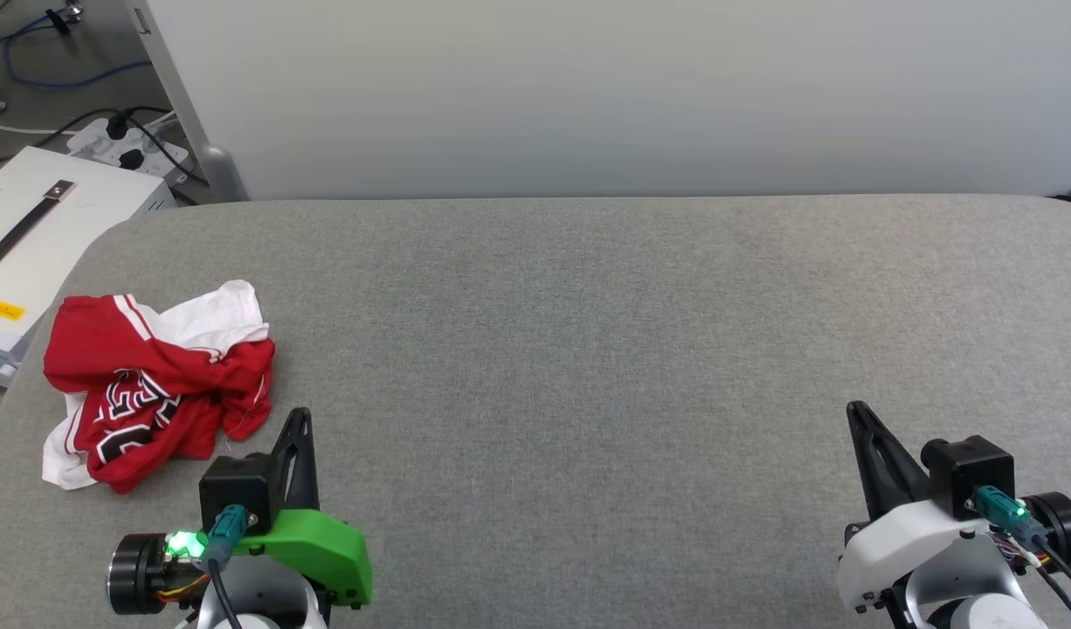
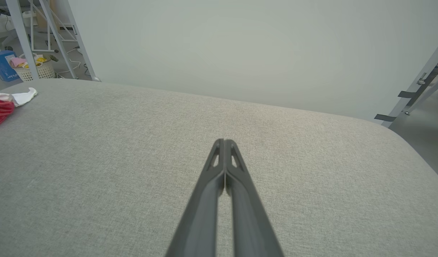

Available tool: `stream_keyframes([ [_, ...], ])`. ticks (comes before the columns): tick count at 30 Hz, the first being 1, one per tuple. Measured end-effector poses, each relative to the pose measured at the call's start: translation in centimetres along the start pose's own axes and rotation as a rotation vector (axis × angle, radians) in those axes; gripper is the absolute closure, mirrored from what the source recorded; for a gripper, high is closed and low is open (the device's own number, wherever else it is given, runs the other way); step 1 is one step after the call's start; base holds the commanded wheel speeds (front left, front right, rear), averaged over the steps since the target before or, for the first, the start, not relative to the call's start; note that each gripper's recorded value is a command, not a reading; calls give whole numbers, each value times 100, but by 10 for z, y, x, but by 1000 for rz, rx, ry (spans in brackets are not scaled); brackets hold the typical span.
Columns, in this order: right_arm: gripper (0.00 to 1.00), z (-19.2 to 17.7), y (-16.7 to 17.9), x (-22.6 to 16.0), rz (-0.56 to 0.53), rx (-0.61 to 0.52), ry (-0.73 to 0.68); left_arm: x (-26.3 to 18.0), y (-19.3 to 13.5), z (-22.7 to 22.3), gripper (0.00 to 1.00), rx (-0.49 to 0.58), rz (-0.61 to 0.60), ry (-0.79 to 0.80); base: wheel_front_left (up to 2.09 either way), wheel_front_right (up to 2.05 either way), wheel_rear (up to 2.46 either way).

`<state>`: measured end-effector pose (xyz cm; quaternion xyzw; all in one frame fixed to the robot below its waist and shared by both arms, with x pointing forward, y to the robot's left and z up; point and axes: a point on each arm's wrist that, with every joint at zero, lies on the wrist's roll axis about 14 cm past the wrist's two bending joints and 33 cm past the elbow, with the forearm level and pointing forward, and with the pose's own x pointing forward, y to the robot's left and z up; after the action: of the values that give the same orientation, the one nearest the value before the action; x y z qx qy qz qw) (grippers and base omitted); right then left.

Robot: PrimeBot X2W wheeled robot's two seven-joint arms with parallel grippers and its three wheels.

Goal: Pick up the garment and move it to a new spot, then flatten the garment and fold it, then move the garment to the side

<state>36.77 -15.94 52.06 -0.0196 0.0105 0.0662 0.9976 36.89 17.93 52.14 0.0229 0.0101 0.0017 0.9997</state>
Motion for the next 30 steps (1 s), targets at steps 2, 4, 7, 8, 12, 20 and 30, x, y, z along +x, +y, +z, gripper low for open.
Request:
stream_keyframes([
  [2, 100, 0, 0, 0, 0, 0, 0, 0, 0, 0, 100, 0, 0, 0, 0, 0, 0],
  [4, 100, 0, 0, 0, 0, 0, 0, 0, 0, 0, 100, 0, 0, 0, 0, 0, 0],
  [7, 0, 0, 0, 0, 0, 0, 0, 0, 0, 0, 0, 0, 0, 1, 0, 0, 0],
  [8, 100, 0, 0, 0, 0, 1, 1, 0, 0, 0, 100, 0, 0, 1, 0, 0, 0],
  [12, 0, 0, 0, 0, 0, 2, 1, 0, 0, -1, 0, -1, 0, 2, 0, 0, 0],
  [20, 0, 1, -3, 0, -8, 16, -11, 0, 0, 0, 0, -1, 1, -7, 0, 0, 0],
  [30, 0, 7, -7, 0, -21, 40, -43, 0, 0, 3, 0, -11, 3, -28, 0, 0, 0],
])
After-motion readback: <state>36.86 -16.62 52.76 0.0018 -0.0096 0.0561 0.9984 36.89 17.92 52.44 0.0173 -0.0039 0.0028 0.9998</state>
